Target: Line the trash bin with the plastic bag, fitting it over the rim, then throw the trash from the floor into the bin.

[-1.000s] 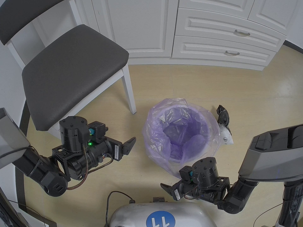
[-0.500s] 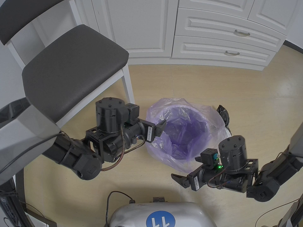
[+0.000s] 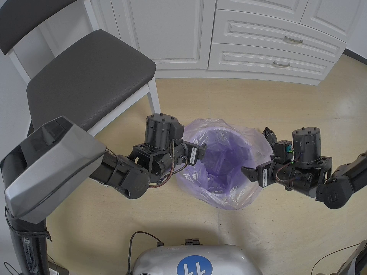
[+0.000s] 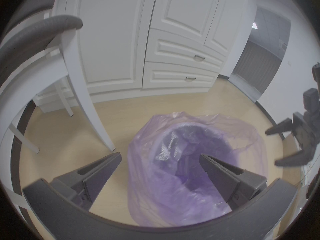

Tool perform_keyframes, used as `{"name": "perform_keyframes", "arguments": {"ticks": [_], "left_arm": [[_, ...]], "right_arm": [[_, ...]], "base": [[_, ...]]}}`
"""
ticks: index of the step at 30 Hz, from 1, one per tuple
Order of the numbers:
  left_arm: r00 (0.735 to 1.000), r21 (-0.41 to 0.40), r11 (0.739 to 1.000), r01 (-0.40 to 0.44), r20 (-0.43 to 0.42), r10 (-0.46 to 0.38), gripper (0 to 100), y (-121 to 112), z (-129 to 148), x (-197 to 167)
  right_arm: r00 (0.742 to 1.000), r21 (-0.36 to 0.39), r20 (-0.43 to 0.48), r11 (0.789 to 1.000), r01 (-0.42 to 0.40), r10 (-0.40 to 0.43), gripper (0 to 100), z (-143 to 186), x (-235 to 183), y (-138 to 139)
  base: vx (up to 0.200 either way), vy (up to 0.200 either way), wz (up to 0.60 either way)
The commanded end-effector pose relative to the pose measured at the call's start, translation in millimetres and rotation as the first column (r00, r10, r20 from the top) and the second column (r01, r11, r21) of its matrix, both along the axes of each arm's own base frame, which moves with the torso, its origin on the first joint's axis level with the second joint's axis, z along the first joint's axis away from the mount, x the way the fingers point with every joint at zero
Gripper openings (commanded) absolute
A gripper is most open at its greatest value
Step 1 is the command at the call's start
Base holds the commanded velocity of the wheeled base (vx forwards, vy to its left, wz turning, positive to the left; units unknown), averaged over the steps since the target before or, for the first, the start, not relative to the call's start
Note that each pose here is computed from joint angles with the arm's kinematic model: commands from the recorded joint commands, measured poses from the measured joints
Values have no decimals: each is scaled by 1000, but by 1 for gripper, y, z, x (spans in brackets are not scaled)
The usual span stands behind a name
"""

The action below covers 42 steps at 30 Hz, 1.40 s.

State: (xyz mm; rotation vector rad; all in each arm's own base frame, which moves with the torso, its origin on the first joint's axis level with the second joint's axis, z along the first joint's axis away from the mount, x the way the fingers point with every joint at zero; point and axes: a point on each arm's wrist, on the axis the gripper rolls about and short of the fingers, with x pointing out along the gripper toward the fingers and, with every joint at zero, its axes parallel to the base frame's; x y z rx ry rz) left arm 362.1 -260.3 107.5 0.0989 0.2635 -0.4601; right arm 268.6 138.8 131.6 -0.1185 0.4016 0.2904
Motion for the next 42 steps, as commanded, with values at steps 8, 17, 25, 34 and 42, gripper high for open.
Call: {"name": "perform_keyframes", "arguments": {"ticks": [8, 17, 25, 34, 42], "left_arm": [[991, 27, 992, -127, -26, 128, 100, 22, -13, 8], [987, 90, 988, -124, -90, 132, 100, 42, -25, -19], [978, 138, 983, -123, -154, 144, 100, 55, -43, -29], [960, 185, 973, -140, -216, 179, 100, 61, -85, -13], [955, 155, 973, -173, -214, 204, 100, 73, -97, 8]], "right_arm": [[980, -200, -21, 962, 188, -196, 100, -67, 66, -31], [984, -312, -67, 940, 135, -163, 100, -80, 54, -45], [985, -351, -117, 933, 79, -127, 100, -97, 49, -36], [974, -377, -182, 925, 55, -132, 100, -135, 64, -27], [970, -334, -172, 937, 104, -169, 100, -151, 86, -23]], "base": [[0, 0, 0], [0, 0, 0], [0, 0, 0], [0, 0, 0], [0, 0, 0]]}}
